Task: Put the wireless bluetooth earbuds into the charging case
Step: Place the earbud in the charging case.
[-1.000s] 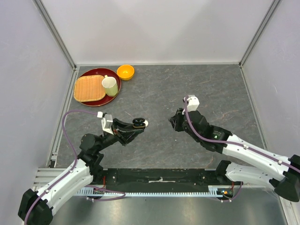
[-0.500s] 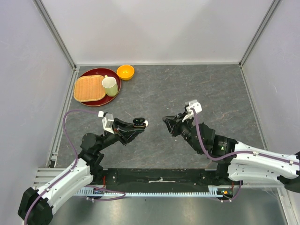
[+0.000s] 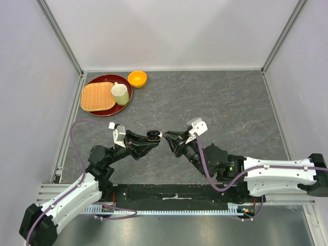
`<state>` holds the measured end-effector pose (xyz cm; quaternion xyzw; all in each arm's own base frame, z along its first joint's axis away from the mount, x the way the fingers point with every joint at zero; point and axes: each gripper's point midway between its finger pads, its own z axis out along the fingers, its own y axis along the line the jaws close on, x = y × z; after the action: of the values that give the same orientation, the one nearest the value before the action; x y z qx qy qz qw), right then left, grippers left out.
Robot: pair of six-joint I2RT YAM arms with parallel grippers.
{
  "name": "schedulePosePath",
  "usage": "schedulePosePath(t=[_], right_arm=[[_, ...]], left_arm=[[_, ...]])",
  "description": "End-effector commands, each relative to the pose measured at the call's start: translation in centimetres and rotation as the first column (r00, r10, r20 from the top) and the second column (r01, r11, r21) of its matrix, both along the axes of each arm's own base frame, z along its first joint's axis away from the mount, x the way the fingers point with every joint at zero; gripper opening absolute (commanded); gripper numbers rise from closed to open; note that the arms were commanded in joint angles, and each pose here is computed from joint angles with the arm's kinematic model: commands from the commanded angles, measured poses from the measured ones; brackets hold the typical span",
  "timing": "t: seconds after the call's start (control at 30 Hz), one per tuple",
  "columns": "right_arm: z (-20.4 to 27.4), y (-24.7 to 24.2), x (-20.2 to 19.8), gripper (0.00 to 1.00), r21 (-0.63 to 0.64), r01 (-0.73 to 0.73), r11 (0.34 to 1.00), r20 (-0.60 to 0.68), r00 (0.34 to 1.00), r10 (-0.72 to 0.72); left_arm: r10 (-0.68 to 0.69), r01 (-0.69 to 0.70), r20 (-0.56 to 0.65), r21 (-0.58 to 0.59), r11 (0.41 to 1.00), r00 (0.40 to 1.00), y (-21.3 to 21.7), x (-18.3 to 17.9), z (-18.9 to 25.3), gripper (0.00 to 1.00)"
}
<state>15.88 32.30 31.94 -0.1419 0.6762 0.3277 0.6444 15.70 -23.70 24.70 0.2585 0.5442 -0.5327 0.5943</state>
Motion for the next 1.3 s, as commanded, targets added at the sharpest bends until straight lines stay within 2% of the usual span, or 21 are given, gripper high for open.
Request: schedulePosePath(t=[0.0, 0.4, 0.57, 0.9, 1.27], right_arm=[[3.4, 1.0, -0.4, 0.00, 0.087, -0.026, 0.996, 0.041, 0.999, 0.022], [3.5, 2.8, -1.6, 0.00, 0.122, -0.108, 0.987, 0.050, 0.993, 0.103], [3.0, 3.5, -1.7, 0.00, 0.096, -0.117, 0.988, 0.057, 0.992, 0.112], [1.2, 3.2, -0.7, 0.00, 0.031, -0.053, 0.998, 0.074, 0.996, 0.051], [-0.5, 3.1, -0.6, 0.00, -0.012, -0.045, 0.999, 0.078, 0.996, 0.046]], left_arm=[[-0.023, 0.027, 0.180, -0.018, 0.999, 0.983, 0.1, -1.4, 2.4, 0.02], [-0.039, 0.042, 0.222, -0.009, 0.999, 0.974, 0.0, -1.8, 2.7, 0.02], [-0.044, 0.048, 0.225, -0.013, 0.999, 0.973, -0.1, -1.9, 3.0, 0.02], [-0.052, 0.060, 0.233, -0.028, 0.998, 0.971, -0.1, -2.1, 3.6, 0.02], [-0.049, 0.061, 0.241, -0.042, 0.997, 0.969, 0.0, -2.3, 4.1, 0.02]])
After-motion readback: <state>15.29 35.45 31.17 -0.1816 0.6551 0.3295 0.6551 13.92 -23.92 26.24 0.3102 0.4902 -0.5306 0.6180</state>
